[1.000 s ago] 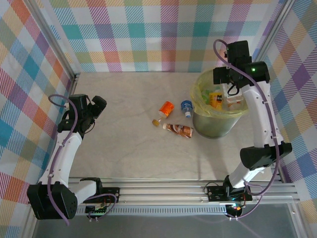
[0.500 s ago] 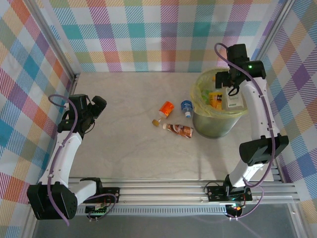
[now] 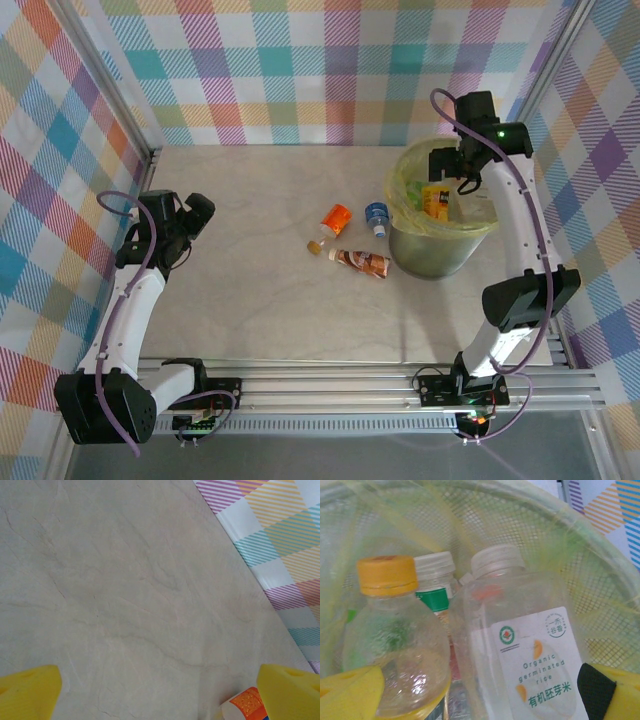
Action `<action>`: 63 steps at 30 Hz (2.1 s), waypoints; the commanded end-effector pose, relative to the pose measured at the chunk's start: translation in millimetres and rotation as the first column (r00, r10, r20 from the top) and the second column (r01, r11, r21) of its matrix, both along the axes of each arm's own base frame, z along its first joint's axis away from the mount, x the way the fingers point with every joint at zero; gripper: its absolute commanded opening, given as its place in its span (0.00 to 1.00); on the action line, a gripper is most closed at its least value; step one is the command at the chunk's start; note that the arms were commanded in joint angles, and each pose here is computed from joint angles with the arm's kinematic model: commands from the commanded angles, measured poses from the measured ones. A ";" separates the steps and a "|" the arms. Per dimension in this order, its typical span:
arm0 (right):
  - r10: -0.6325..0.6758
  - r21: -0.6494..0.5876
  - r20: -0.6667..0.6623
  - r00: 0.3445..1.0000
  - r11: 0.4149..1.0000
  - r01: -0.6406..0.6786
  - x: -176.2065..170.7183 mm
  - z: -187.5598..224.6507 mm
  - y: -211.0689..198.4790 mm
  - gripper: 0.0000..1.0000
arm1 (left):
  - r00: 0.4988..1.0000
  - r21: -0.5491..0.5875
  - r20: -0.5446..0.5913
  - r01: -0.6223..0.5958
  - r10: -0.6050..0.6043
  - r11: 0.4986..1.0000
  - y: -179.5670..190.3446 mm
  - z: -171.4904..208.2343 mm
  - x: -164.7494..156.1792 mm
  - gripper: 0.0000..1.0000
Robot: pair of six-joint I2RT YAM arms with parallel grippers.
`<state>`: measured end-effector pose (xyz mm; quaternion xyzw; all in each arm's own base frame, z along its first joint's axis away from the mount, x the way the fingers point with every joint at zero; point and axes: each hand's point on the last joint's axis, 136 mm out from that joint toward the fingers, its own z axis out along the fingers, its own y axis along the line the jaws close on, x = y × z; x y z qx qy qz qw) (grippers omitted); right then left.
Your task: Put the plastic bottles in the bin
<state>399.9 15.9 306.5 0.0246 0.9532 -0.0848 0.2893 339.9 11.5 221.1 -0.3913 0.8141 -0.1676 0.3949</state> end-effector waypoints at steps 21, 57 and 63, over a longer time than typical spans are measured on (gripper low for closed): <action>0.439 0.044 0.165 0.883 0.891 -0.452 -106.7 39.5 158.4 1.00 | 0.998 0.002 0.068 0.017 -0.017 1.000 -3.6 18.9 -3.5 1.00; 0.621 -0.116 -0.377 0.687 0.704 -0.701 -137.9 -160.0 274.9 1.00 | 0.999 0.048 0.049 0.019 -0.021 0.999 0.2 -13.7 -36.9 1.00; 0.598 -0.101 -0.393 0.698 0.727 -0.679 -132.9 -177.5 264.0 1.00 | 0.993 -0.015 0.075 0.088 -0.087 0.996 -16.4 -31.9 -43.4 1.00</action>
